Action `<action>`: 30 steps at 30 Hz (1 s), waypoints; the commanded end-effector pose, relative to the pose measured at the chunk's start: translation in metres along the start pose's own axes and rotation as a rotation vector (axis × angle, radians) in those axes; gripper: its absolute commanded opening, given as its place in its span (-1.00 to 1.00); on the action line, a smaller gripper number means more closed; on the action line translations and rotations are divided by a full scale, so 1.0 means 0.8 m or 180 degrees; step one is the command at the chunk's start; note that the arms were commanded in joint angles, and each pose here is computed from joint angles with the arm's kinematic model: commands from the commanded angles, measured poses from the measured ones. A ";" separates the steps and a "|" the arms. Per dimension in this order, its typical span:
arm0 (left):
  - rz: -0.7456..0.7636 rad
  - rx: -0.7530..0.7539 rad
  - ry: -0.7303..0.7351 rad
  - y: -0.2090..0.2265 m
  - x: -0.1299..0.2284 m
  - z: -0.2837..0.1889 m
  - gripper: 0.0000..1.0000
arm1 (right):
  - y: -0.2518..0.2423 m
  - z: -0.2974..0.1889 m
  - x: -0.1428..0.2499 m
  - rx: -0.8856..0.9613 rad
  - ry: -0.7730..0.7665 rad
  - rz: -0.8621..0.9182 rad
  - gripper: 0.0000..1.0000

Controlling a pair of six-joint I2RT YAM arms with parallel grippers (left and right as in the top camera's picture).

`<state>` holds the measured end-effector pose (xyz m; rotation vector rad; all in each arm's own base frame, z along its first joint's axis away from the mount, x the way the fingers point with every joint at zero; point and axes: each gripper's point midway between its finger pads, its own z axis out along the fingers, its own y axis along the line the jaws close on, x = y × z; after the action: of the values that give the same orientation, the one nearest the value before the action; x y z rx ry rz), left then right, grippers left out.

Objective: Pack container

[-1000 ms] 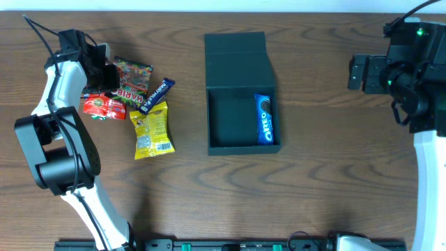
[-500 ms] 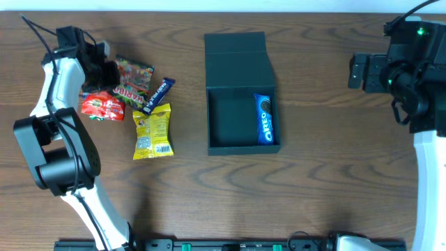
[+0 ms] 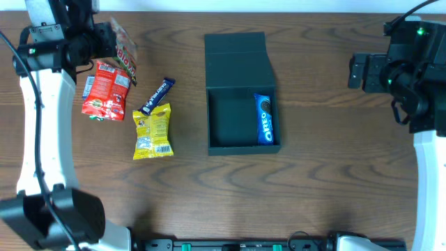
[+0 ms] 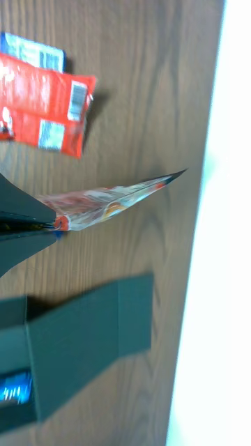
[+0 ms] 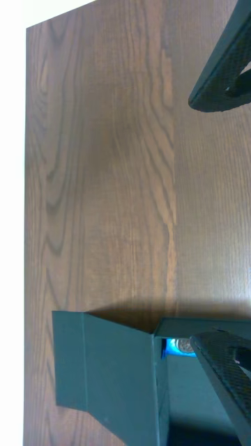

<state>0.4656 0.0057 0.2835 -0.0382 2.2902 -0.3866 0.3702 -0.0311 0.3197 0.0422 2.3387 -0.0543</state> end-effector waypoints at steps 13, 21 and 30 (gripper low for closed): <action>0.0158 0.0958 0.0183 -0.221 0.033 -0.006 -0.88 | 0.002 0.002 0.003 -0.0066 0.0020 -0.0007 0.98; 0.0254 0.0057 0.0539 -0.178 0.079 0.010 -0.82 | 0.005 0.002 0.006 -0.0105 0.0049 -0.0008 0.99; 0.0711 -0.0238 0.1818 -0.119 0.222 0.063 0.30 | 0.008 0.002 0.005 -0.0151 0.0045 -0.0007 0.98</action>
<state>0.3828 -0.1322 0.1901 0.2167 2.7376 -0.2834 0.3689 -0.0238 0.3179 0.0218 2.3473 -0.0044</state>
